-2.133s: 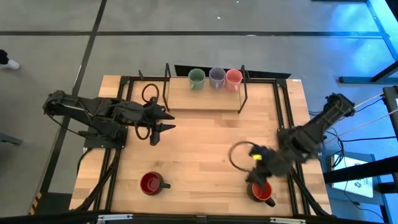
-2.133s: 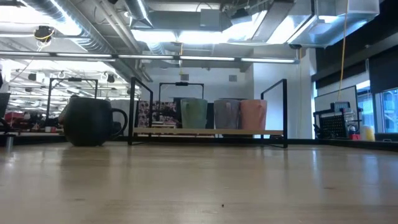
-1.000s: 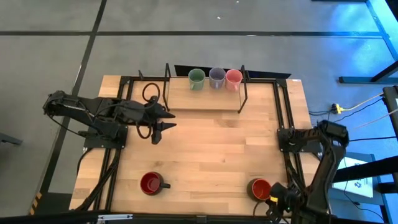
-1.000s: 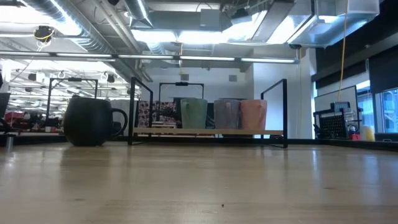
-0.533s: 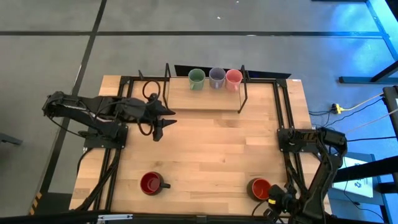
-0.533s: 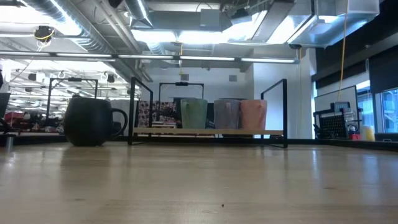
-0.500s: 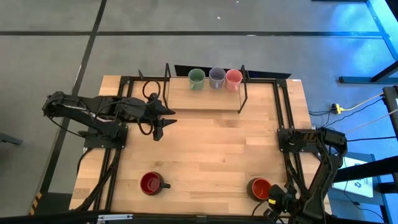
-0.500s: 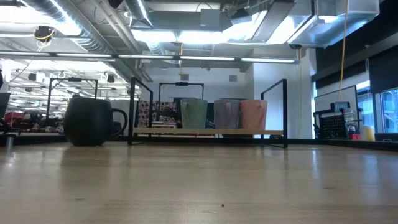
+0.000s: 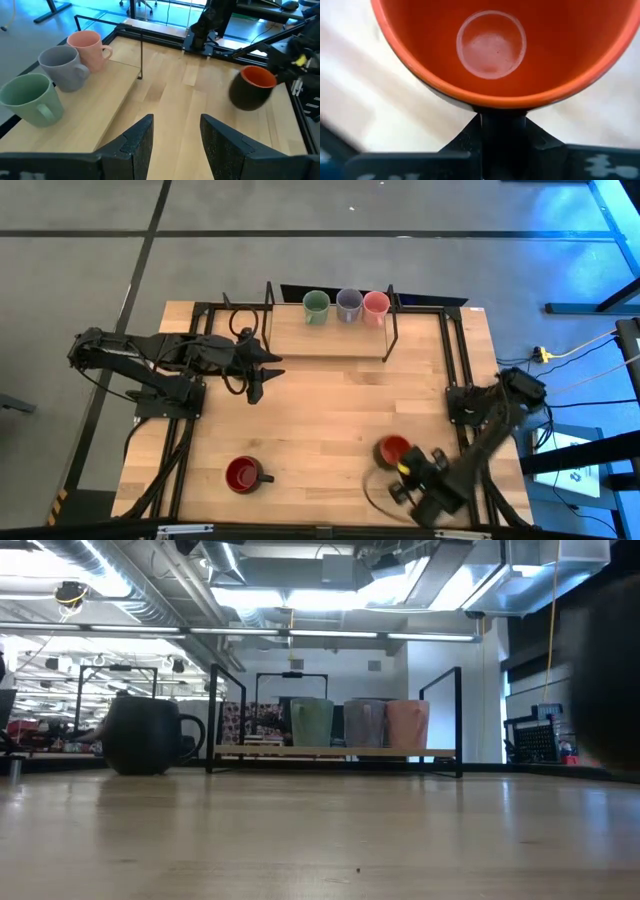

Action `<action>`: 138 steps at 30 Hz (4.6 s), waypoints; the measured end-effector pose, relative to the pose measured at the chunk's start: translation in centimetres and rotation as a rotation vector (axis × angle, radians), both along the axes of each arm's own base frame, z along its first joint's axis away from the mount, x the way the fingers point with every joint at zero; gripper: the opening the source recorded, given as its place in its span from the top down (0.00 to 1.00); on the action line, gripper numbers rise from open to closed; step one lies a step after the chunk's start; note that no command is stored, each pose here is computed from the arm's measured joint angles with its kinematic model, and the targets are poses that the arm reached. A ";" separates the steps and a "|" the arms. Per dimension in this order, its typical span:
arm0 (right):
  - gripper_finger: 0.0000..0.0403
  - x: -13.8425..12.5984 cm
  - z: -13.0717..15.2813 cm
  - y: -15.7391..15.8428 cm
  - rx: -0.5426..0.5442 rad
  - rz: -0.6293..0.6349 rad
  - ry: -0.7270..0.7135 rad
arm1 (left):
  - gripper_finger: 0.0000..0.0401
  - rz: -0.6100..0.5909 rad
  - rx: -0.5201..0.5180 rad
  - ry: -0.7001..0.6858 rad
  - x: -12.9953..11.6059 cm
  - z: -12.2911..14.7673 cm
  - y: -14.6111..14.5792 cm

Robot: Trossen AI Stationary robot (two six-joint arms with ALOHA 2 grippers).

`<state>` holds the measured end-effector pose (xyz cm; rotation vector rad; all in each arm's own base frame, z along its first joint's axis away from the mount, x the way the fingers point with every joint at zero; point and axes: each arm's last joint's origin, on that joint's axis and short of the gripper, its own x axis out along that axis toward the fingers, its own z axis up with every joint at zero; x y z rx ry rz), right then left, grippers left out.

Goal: Place coffee mugs
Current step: Put the black orange color mug on the shelf, then put the black red color mug on the shelf

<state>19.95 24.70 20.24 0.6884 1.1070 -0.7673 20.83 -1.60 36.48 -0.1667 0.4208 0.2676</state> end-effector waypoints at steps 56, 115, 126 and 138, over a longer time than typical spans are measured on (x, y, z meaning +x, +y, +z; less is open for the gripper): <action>0.89 11.0 2.9 -32.7 -0.079 -0.451 0.045 | 0.61 -0.001 -0.002 -0.009 0.0 0.1 0.0; 0.61 13.8 9.6 -12.2 -0.020 0.578 -0.345 | 0.61 -0.274 -0.112 -0.021 1.2 -0.2 -2.0; 0.61 9.3 5.5 -4.5 0.009 0.570 -0.364 | 0.62 -0.493 -0.357 0.348 1.1 -4.6 -9.8; 0.61 3.5 5.8 1.9 -0.032 0.569 -0.475 | 0.62 -0.245 -0.532 0.701 -2.3 -6.9 -12.3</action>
